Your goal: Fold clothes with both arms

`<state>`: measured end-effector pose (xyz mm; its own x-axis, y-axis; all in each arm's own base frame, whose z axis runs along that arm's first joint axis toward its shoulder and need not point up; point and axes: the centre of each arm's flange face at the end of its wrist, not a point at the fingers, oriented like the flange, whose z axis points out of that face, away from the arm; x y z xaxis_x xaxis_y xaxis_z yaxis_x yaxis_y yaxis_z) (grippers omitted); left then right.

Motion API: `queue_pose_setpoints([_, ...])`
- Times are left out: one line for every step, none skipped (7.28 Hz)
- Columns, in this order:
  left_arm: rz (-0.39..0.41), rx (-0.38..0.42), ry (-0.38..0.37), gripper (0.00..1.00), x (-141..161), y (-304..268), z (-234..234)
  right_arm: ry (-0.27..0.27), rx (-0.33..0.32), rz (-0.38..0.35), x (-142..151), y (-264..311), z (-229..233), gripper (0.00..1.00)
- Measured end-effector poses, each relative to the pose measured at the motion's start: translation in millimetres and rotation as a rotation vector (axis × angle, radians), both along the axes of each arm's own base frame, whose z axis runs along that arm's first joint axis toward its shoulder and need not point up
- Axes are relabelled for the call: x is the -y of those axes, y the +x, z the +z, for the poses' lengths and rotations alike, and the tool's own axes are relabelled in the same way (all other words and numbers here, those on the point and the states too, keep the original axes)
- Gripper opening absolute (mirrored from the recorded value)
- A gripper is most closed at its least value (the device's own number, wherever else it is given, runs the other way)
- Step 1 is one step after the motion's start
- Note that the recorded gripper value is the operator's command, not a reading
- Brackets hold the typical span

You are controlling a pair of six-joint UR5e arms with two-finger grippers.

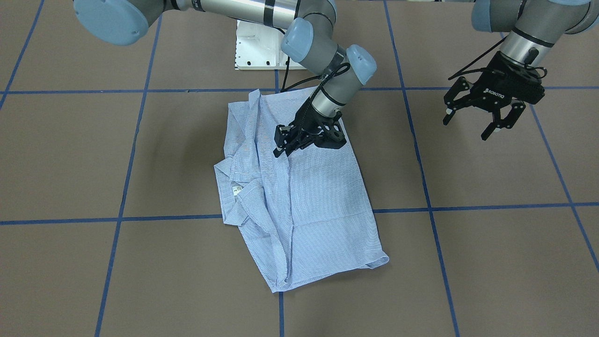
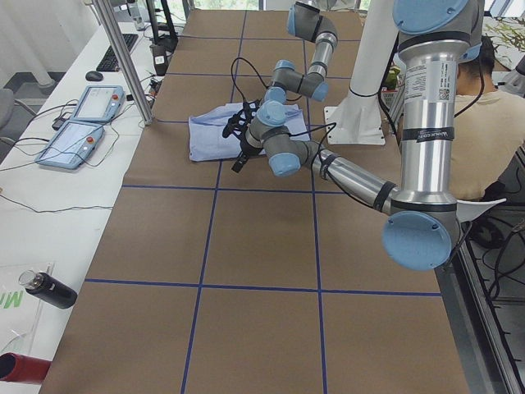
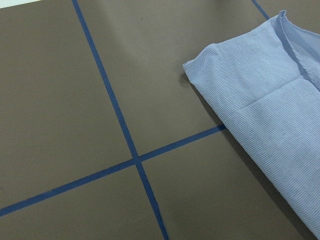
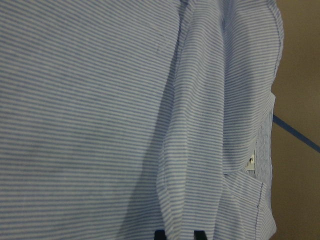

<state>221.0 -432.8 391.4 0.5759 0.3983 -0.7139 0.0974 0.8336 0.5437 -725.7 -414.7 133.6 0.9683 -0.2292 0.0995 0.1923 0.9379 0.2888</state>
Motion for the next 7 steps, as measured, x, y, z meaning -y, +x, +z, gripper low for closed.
queue_pose_setpoints([0.0, 0.0, 0.001, 1.0, 0.1, 0.0, -0.2, 0.001, 0.004, 0.0, -0.1, -0.1, -1.5, 0.0])
queue_pose_setpoints([-0.001, 0.0, 0.001, 1.0, 0.3, -0.3, -0.3, 0.003, 0.013, 0.0, 0.0, -0.3, -3.7, 0.0])
queue_pose_setpoints([-0.001, 0.0, 0.002, 1.0, 0.5, -0.4, -0.5, 0.006, 0.022, 0.001, 1.3, 0.5, -5.9, 0.0])
queue_pose_setpoints([-0.001, 0.0, 0.002, 1.0, 0.6, -0.4, -0.8, 0.009, 0.028, 0.005, 5.5, 4.5, -7.8, 0.0])
queue_pose_setpoints([-0.001, -0.001, 0.002, 1.0, 0.7, -0.4, -0.9, 0.011, 0.03, 0.012, 14.1, 13.6, -6.1, 0.0])
queue_pose_setpoints([-0.001, -0.001, 0.002, 1.0, 0.7, -0.3, -1.0, 0.014, 0.03, 0.019, 23.8, 27.8, 4.3, 0.0])
queue_pose_setpoints([-0.001, -0.001, 0.002, 1.0, 0.6, 0.1, -1.2, 0.017, 0.025, 0.016, 29.5, 48.2, 23.8, 0.0])
